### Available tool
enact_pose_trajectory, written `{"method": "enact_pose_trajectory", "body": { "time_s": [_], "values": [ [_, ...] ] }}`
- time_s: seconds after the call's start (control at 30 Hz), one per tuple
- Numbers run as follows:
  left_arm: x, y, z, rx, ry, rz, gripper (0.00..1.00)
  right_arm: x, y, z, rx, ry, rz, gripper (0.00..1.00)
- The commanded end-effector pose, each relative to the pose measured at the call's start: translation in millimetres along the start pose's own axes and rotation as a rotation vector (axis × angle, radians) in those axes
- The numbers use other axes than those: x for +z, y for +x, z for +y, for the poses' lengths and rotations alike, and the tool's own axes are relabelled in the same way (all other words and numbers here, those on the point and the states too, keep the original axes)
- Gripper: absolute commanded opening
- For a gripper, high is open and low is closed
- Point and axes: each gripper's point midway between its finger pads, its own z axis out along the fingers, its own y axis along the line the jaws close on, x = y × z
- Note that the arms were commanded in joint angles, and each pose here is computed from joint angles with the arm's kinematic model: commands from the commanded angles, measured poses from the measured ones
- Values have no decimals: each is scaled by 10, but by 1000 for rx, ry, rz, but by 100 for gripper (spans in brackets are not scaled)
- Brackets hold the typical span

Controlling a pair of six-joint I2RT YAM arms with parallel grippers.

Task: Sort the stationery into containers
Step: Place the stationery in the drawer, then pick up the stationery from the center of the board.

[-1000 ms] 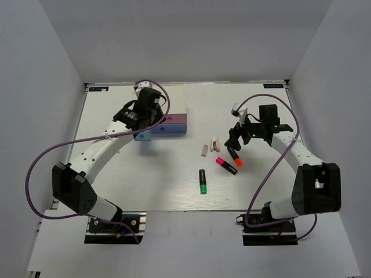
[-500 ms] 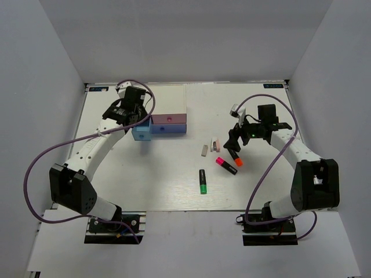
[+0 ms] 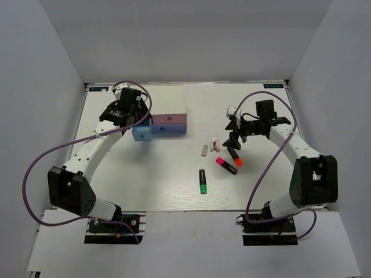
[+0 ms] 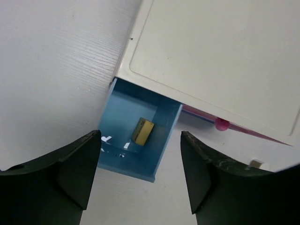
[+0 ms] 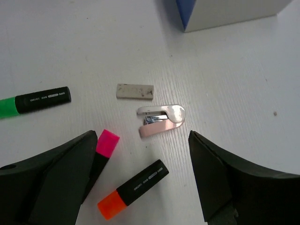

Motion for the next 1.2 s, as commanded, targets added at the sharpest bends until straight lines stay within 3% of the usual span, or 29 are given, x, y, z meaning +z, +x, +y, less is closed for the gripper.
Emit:
{"method": "enact_pose_trajectory", "body": {
  "time_s": [0.0, 0.03, 0.13, 0.3, 0.33, 0.6, 0.87, 1.17],
  "values": [
    [-329, -306, -143, -20, 112, -92, 79, 103, -89, 218, -217, -156, -41, 84],
    [-371, -310, -167, -22, 132, -90, 79, 187, -47, 304, -375, -213, -39, 84],
    [-551, -265, -242, -6, 223, -93, 79, 325, 122, 360, -539, -268, 29, 86],
    [-611, 372, -33, -27, 283, 21, 80, 628, 252, 275, -738, -278, 136, 86],
    [-566, 592, 82, -29, 269, 63, 80, 655, 252, 247, -754, -276, 150, 84],
    [-797, 968, 431, -124, 271, 87, 79, 957, 433, 49, -898, -446, 276, 73],
    [-795, 1097, 518, -156, 254, 109, 79, 1087, 552, 121, -1007, -570, 321, 68],
    [-760, 1204, 583, -159, 234, 131, 79, 1258, 583, 299, -1021, -626, 324, 65]
  ]
}}
